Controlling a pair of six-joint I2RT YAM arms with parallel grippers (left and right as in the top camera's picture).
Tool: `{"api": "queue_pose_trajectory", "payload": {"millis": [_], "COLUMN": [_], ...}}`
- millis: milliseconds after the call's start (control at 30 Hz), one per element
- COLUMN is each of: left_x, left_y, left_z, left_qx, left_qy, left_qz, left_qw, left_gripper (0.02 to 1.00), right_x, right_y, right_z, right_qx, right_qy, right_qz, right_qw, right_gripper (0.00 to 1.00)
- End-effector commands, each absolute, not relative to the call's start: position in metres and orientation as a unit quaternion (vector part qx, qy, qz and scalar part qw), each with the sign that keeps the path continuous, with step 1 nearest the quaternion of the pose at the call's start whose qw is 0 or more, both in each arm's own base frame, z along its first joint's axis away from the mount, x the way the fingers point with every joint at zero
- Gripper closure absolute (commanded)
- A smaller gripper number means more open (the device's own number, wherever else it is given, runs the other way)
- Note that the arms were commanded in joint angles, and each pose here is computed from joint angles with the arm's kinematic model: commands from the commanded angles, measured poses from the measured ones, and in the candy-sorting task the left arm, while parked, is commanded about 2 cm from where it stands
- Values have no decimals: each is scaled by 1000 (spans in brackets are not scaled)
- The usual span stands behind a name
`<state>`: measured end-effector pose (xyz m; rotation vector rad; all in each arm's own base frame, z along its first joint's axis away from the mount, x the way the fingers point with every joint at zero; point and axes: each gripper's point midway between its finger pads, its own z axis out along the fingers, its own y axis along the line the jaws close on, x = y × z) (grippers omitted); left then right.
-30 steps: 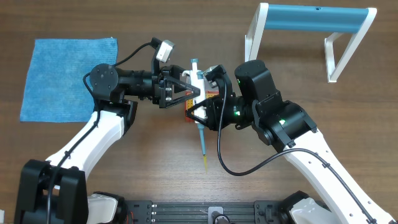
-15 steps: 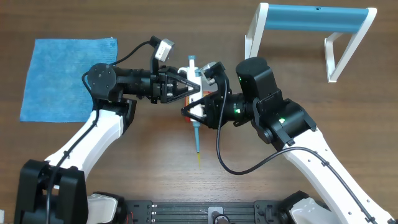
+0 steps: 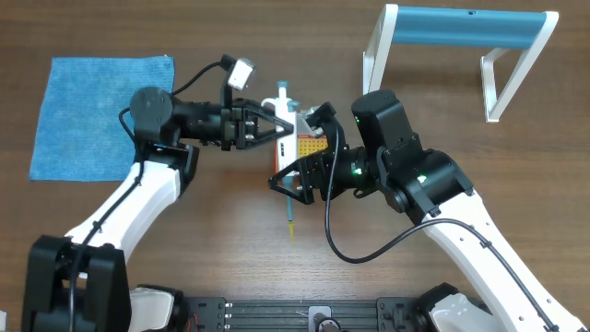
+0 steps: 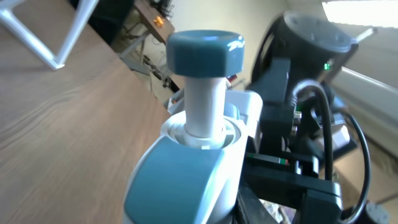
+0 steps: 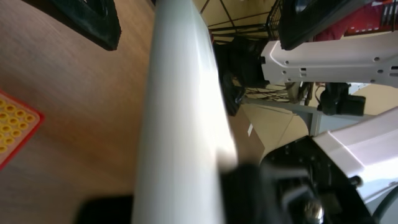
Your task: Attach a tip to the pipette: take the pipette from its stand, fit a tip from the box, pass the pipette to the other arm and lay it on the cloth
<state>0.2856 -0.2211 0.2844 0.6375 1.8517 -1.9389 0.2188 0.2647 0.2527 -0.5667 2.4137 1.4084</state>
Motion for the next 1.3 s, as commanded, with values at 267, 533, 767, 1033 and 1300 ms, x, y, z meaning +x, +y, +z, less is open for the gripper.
{"api": "queue_pose_trajectory", "payload": {"millis": [267, 533, 767, 1033, 1300], "left_x": [384, 366, 450, 469, 476], "left_y": [-79, 147, 213, 214, 217], "left_z": [156, 192, 128, 49, 32], "left_qx": [-118, -161, -132, -44, -35], "left_qy": [848, 978, 987, 992, 992], "left_qz": [-457, -53, 16, 121, 122], "left_qw": [241, 123, 91, 4, 6], "left_gripper": [991, 991, 993, 993, 993], "right_x": [268, 274, 275, 285, 296], "right_y": [212, 207, 206, 208, 212], "right_z": [255, 252, 251, 247, 230], "right_qx": [-156, -146, -137, -100, -85], "right_qy": [859, 867, 870, 876, 883], "right_qz": [417, 398, 396, 403, 400], "right_qw": [251, 260, 258, 248, 228], "right_gripper": [174, 176, 174, 176, 176]}}
